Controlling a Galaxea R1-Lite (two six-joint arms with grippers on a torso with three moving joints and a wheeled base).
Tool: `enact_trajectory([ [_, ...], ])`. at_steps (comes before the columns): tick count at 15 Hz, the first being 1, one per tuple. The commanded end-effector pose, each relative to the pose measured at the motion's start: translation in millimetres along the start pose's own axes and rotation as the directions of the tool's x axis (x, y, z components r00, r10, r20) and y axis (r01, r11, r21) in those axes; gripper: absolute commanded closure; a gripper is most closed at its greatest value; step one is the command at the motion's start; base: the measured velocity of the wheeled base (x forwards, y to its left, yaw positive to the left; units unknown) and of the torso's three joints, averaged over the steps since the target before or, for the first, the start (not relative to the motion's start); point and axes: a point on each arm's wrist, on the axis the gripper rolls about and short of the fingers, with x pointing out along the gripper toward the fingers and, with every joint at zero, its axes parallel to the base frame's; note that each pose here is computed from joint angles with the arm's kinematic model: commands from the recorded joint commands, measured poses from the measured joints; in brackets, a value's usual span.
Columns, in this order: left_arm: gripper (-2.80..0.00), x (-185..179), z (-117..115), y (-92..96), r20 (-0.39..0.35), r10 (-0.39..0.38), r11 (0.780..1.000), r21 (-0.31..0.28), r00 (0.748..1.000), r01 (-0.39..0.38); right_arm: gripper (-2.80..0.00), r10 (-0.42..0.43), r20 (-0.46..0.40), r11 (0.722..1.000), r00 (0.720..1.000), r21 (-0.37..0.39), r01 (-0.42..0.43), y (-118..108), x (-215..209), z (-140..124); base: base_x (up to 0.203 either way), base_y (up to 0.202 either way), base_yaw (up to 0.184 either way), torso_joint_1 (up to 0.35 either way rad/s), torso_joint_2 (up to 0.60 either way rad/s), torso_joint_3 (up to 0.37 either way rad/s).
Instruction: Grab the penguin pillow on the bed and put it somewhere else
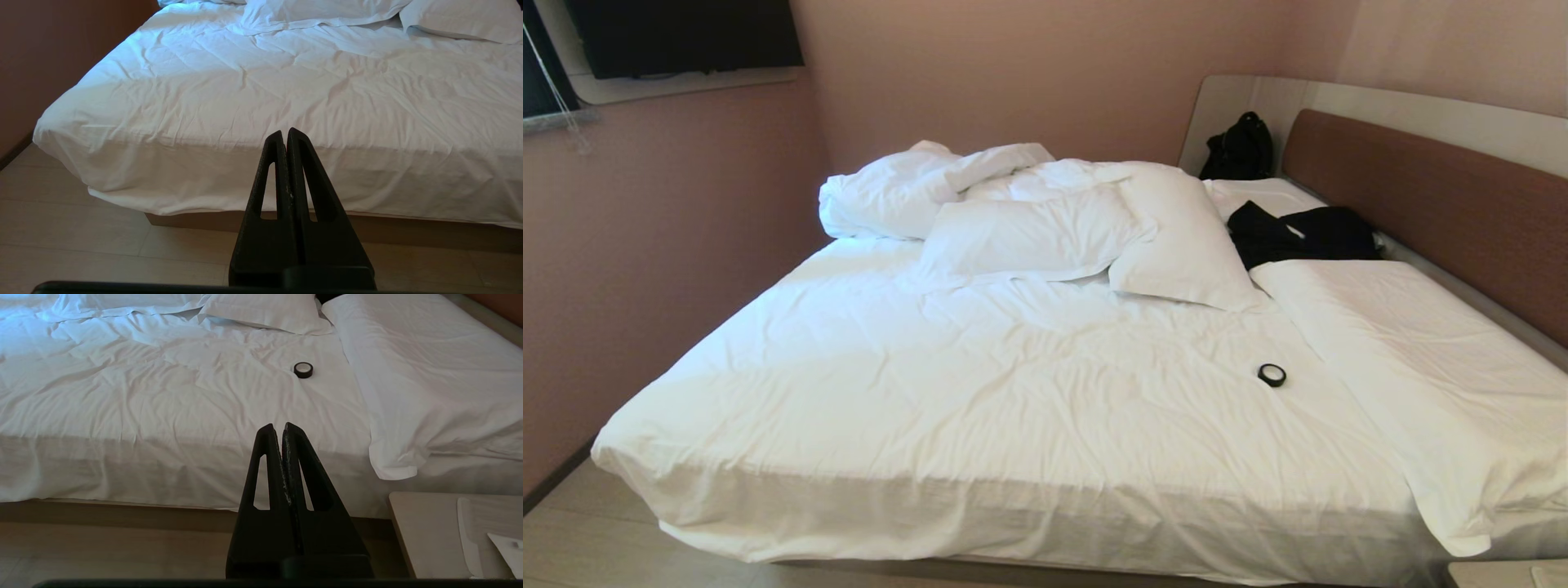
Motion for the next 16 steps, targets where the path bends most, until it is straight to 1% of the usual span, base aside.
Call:
enact_trajectory([
  [1,0.0,0.1,-0.4,0.0,-0.001,0.001,1.0,-0.001,1.0,-0.001,0.0,0.001,-0.007,1.0,1.0,0.003,-0.001,0.0,0.0,-0.9,0.0,0.0,0.0,0.0,0.0,0.0],
  [16,0.0,0.1,-0.5,0.0,-0.002,0.001,1.0,-0.001,1.0,-0.001,0.0,-0.001,-0.007,1.0,1.0,0.006,0.001,0.0,0.0,-0.9,0.0,0.0,0.0,0.0,0.0,0.0],
])
